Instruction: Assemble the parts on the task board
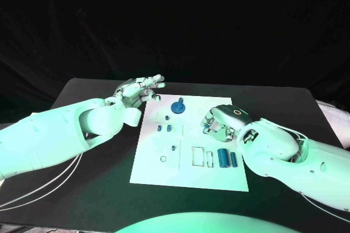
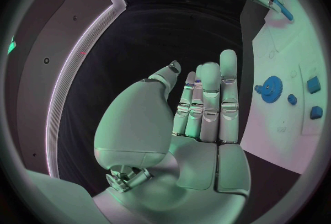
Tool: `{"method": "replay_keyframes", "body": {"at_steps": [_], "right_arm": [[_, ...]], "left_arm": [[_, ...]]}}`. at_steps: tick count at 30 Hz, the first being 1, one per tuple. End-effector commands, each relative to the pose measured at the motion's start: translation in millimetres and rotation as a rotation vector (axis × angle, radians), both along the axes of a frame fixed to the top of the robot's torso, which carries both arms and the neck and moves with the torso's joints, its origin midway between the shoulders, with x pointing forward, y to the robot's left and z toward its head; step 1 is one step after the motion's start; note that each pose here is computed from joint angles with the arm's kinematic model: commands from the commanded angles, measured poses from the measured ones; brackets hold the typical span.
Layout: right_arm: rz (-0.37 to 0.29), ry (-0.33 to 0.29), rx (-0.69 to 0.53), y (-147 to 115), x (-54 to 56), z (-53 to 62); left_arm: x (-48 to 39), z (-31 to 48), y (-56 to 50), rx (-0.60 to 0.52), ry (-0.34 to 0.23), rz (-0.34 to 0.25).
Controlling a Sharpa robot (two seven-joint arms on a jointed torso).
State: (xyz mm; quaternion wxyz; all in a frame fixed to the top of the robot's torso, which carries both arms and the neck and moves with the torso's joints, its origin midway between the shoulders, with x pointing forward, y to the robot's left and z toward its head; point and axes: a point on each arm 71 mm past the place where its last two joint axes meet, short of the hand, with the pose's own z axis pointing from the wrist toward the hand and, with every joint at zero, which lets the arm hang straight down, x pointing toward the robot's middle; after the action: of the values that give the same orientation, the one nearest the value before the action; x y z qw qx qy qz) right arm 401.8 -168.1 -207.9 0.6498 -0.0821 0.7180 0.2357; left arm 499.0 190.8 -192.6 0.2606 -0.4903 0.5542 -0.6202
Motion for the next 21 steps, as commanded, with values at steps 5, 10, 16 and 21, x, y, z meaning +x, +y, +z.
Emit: {"method": "replay_keyframes", "body": {"at_steps": [5,10,16,21], "right_arm": [[0.066,-0.034,0.116,23.2,-19.1,21.8],[0.130,-0.003,0.173,45.5,-31.4,26.9],[0.196,0.055,0.217,70.1,-41.5,17.2],[0.237,0.104,0.239,87.4,-47.7,3.4]], "left_arm": [[-0.9,0.2,-1.6,-0.012,-0.003,-0.016],[-0.9,-0.3,-3.4,-0.013,-0.002,-0.020],[-1.0,-0.4,-4.4,-0.013,-0.002,-0.021],[-1.1,-0.3,-5.4,-0.014,-0.002,-0.022]]}}
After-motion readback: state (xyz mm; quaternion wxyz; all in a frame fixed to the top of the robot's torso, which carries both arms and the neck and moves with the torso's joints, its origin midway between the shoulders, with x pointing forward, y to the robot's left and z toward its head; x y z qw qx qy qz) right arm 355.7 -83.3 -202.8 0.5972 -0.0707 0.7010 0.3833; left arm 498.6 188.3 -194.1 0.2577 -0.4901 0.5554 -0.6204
